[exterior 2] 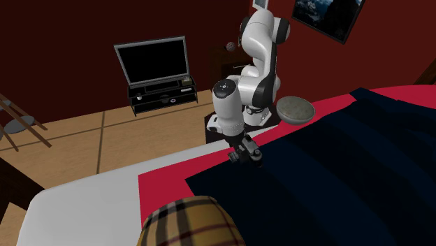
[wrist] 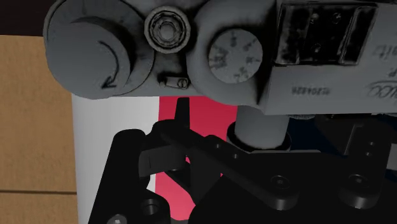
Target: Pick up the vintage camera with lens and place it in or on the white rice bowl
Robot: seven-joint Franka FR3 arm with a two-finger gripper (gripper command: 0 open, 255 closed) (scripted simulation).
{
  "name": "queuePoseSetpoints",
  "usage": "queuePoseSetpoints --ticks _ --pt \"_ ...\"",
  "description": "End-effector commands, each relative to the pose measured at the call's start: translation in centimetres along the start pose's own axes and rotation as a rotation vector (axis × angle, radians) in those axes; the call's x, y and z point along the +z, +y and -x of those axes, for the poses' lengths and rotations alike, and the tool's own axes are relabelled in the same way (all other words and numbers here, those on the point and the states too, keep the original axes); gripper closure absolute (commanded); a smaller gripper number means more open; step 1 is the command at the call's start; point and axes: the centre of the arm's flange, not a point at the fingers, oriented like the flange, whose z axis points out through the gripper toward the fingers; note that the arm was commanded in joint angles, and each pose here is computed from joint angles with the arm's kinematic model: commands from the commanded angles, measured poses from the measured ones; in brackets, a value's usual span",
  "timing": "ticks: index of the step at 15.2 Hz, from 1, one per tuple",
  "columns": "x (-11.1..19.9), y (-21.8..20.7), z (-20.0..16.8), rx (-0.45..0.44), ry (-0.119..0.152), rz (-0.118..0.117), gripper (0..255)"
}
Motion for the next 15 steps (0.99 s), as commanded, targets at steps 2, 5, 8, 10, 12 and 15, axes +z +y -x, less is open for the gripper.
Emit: queuePoseSetpoints --ticks 2,5,8,10,12,15 --pt "0.0 0.0 0.0 0.0 0.0 0.0 255" --pt "0.0 0.0 0.0 0.0 0.0 0.0 255" --pt "0.0 0.0 0.0 0.0 0.0 0.0 255" --pt "0.0 0.0 0.0 0.0 0.0 0.0 255" --pt "-1.0 -0.1 0.2 0.0 0.0 0.0 255" --pt "-2.6 -0.2 0.5 0.0 0.0 0.0 255"
